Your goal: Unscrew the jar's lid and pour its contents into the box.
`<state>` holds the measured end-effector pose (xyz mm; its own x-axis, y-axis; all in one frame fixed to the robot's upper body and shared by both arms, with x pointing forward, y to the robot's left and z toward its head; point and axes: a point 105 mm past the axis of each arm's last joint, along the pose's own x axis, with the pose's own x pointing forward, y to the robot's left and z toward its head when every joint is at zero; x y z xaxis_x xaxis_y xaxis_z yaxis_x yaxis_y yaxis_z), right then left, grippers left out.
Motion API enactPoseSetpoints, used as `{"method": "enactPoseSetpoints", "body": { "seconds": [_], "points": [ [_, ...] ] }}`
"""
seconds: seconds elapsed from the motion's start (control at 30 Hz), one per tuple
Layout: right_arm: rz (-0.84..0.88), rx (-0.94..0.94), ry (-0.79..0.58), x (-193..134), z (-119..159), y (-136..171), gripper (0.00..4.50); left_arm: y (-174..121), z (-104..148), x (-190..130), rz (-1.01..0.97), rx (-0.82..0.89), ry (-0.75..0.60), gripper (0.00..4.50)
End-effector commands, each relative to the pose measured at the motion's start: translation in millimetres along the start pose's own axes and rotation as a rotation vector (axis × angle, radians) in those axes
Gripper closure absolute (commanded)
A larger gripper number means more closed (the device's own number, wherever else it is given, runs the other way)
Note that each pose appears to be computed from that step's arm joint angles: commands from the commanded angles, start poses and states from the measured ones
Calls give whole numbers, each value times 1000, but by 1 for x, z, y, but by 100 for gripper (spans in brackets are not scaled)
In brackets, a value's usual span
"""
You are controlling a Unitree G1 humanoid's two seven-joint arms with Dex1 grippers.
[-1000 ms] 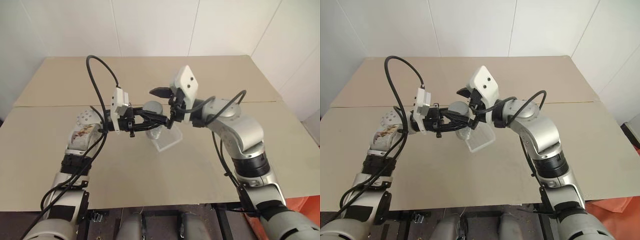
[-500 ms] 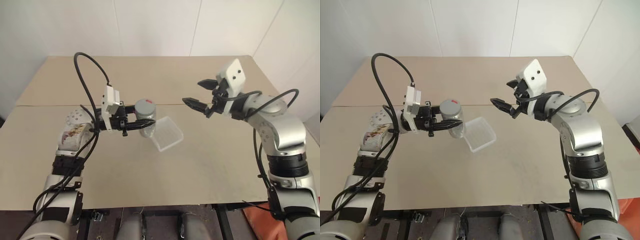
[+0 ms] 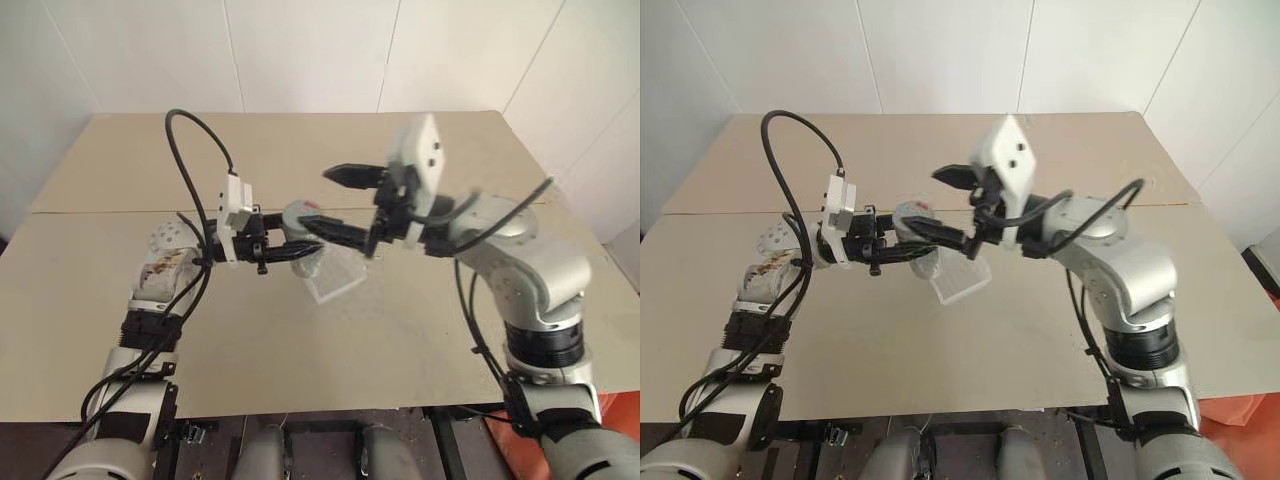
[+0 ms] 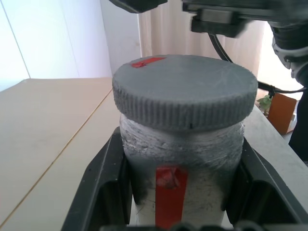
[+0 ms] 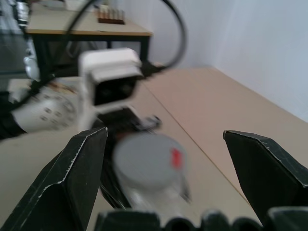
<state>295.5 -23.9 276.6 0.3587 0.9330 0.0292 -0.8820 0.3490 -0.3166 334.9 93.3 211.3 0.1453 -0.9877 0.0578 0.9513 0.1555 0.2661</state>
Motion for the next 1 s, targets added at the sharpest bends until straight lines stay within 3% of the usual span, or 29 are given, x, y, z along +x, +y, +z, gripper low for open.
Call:
{"method": "enactPoseSetpoints", "body": {
  "seconds": [0.03, 0.27, 0.67, 1.0],
  "points": [
    [-23, -45, 6, 8, 4, -2, 3, 3, 13, 3, -7, 54, -16, 248],
    [-86, -81, 39, 15, -2, -18, 3, 3, 15, -1, -8, 60, -12, 248],
    [-154, -73, 50, -23, -5, -39, 3, 4, 14, -7, 0, 64, 4, 248],
    [-158, -76, 66, -41, -7, -37, 3, 4, 13, -6, -4, 61, -2, 248]
  ]
}}
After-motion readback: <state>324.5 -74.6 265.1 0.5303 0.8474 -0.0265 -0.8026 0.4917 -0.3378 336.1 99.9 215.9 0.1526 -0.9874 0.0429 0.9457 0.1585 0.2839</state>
